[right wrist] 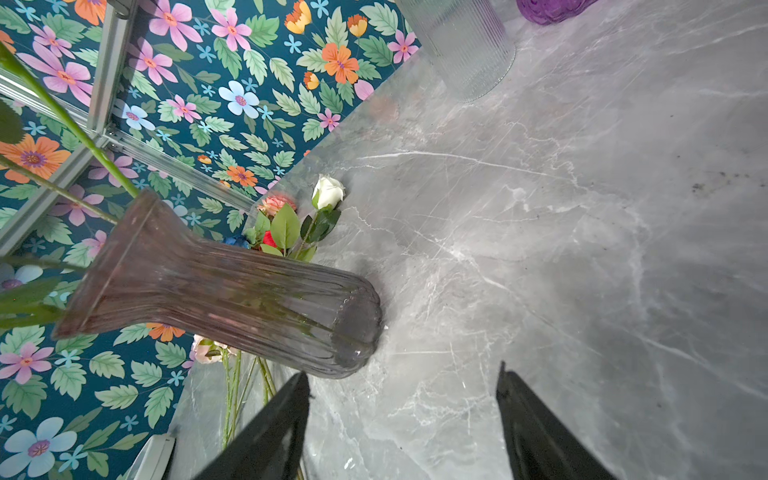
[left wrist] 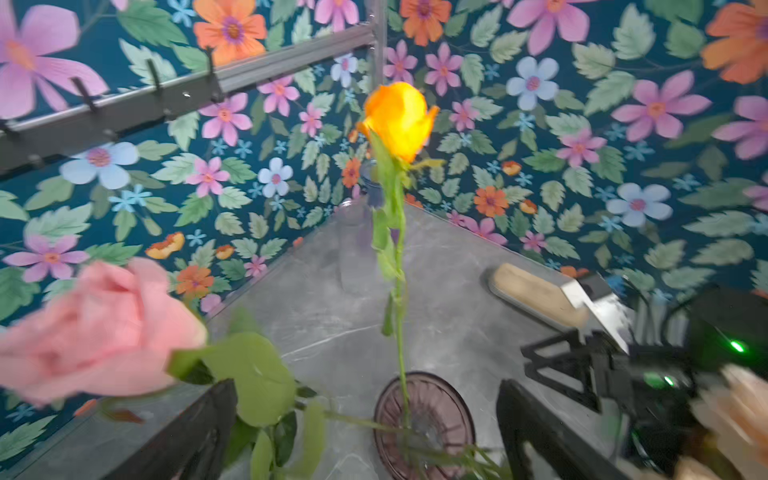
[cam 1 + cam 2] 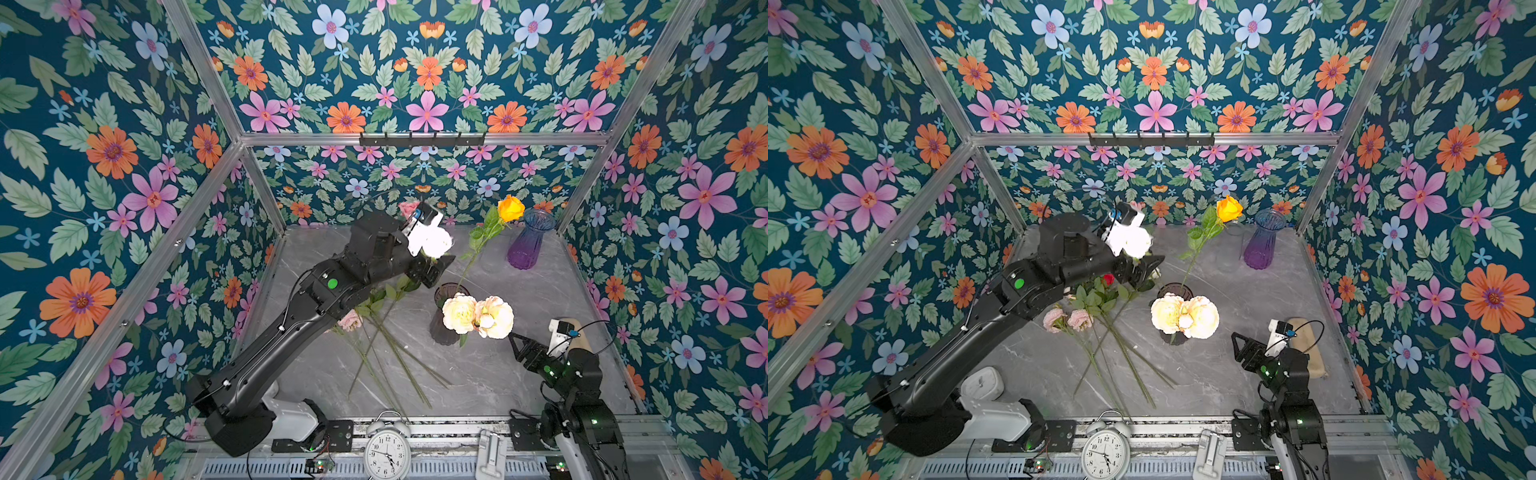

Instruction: Arrange the flowers into the vase

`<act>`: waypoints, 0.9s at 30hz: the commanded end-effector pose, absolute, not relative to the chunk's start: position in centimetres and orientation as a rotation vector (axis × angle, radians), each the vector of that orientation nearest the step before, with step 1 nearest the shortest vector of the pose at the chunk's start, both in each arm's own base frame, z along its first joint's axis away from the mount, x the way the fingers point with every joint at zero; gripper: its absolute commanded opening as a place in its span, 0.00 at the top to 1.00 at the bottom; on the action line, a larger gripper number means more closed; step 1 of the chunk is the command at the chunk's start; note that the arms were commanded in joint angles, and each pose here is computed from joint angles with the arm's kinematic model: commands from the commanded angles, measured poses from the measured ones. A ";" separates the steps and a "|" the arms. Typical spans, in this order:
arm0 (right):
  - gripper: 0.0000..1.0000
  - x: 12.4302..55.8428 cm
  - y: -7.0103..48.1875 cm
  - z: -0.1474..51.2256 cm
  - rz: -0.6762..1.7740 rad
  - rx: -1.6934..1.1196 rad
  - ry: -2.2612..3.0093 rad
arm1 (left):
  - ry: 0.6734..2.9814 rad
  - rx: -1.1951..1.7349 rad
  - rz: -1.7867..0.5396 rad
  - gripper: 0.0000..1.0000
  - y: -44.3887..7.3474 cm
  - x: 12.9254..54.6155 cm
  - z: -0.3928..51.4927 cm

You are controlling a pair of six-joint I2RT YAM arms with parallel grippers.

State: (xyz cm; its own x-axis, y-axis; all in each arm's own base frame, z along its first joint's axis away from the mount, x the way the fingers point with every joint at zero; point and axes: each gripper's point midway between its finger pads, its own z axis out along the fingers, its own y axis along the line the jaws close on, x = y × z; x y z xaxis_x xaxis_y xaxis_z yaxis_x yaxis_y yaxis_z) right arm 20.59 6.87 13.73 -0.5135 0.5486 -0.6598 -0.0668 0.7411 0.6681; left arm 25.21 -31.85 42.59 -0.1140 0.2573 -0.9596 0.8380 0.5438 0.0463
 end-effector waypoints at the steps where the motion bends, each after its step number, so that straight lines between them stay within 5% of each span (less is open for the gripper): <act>1: 0.27 20.8 7.5 18.6 0.846 0.290 1.870 | 1.499 1.029 -0.678 0.00 -32.4 23.7 42.8; 8: 0.29 20.2 9.6 32.1 0.890 0.014 1.705 | 1.149 0.983 -0.843 0.04 -32.9 20.7 41.5; 14: 0.30 18.0 13.2 42.7 1.074 -0.290 1.551 | 1.065 0.951 -0.845 0.01 -32.8 20.6 40.4; 20: 0.32 14.6 16.6 47.8 1.215 -0.610 1.453 | 1.079 0.943 -0.857 0.01 -32.8 20.6 40.1; 27: 0.33 12.6 21.3 48.1 1.274 -0.869 1.478 | 0.942 1.154 -0.814 0.00 -33.1 17.7 37.5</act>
